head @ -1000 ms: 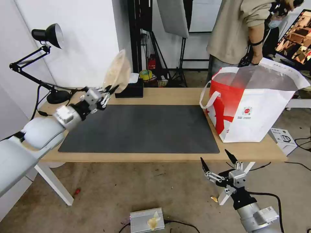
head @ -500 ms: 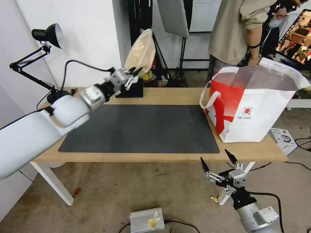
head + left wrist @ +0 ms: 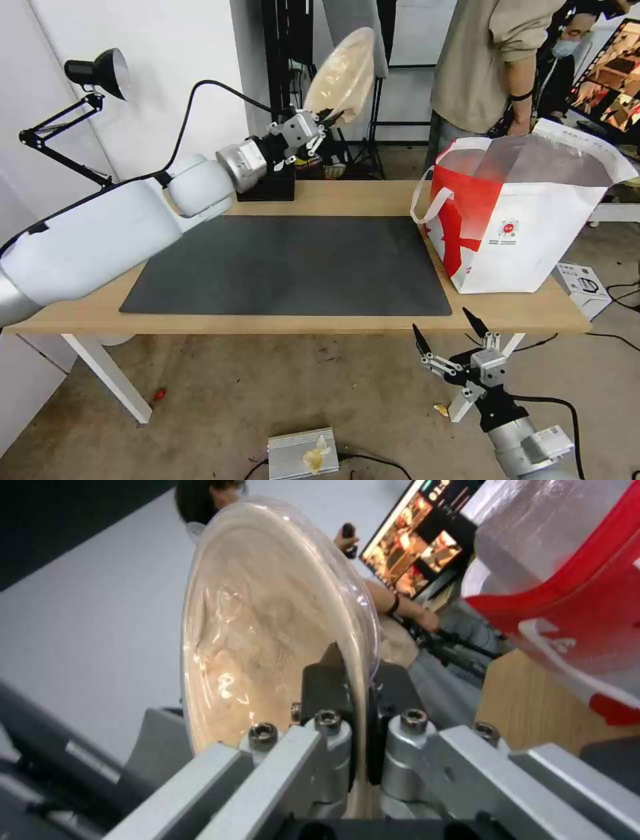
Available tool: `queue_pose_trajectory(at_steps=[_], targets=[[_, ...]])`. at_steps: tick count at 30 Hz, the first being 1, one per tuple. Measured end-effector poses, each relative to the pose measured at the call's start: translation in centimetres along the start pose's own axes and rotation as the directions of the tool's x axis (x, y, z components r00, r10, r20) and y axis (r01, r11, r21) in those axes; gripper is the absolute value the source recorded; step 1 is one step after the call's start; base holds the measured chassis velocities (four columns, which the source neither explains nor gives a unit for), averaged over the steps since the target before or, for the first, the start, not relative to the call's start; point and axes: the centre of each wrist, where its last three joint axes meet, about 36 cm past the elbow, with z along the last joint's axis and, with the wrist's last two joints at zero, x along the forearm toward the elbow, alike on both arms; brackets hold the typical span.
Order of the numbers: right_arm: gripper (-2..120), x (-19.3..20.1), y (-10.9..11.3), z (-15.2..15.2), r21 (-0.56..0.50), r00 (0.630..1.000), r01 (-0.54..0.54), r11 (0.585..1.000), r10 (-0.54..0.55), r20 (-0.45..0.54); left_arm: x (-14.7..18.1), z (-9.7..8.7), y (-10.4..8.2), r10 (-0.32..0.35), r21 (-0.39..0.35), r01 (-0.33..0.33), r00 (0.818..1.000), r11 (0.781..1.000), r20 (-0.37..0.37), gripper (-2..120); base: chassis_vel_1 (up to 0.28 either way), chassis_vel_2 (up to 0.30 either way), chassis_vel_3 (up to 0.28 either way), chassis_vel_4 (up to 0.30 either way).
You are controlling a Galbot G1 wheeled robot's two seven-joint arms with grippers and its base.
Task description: Pick up the trash from the table and place it into the takeout bag.
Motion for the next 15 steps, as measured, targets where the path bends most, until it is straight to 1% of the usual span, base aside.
queue_pose_trajectory(at_steps=[1, 2, 6, 8, 10, 13, 14, 15], targets=[[100, 0.0, 0.0, 0.0, 0.000, 1.000, 0.000, 1.000, 0.000, 0.000, 0.0, 0.0, 0.0, 0.000, 0.000, 0.000, 1.000, 1.000, 0.000, 1, 0.000, 0.000, 0.000, 0.000], [100, 0.0, 0.0, 0.0, 0.000, 1.000, 0.000, 1.000, 0.000, 0.000, -1.0, 0.0, -0.4, 0.009, -0.013, -0.008, 1.000, 1.000, 0.012, 1, 0.000, 0.000, 0.000, 0.000], [100, 0.0, 0.0, 0.0, 0.000, 1.000, 0.000, 1.000, 0.000, 0.000, -2.0, 0.0, -0.7, 0.022, -0.030, -0.021, 0.999, 0.999, 0.029, 1, 0.000, 0.000, 0.000, 0.000], [100, 0.0, 0.0, 0.0, 0.000, 1.000, 0.000, 1.000, 0.000, 0.000, -3.1, 0.0, -1.1, 0.035, -0.043, -0.033, 0.998, 0.999, 0.045, 1, 0.000, 0.000, 0.000, 0.000], [100, 0.0, 0.0, 0.0, 0.000, 1.000, 0.000, 1.000, 0.000, 0.000, -3.5, 0.0, -1.3, 0.037, -0.044, -0.035, 0.998, 0.998, 0.050, 1, 0.000, 0.000, 0.000, 0.000], [100, 0.0, 0.0, 0.0, 0.000, 1.000, 0.000, 1.000, 0.000, 0.000, -5.8, -0.4, -2.4, 0.050, -0.047, -0.047, 0.996, 0.998, 0.073, 1, 0.000, 0.000, 0.000, 0.000], [100, 0.0, 0.0, 0.0, 0.000, 1.000, 0.000, 1.000, 0.000, 0.000, -6.8, -0.5, -2.7, 0.064, -0.065, -0.059, 0.995, 0.996, 0.081, 1, 0.000, 0.000, 0.000, 0.000], [100, 0.0, 0.0, 0.0, 0.000, 1.000, 0.000, 1.000, 0.000, 0.000, -6.8, -0.5, -2.7, 0.064, -0.065, -0.059, 0.995, 0.996, 0.081, 1, 0.000, 0.000, 0.000, 0.000]])
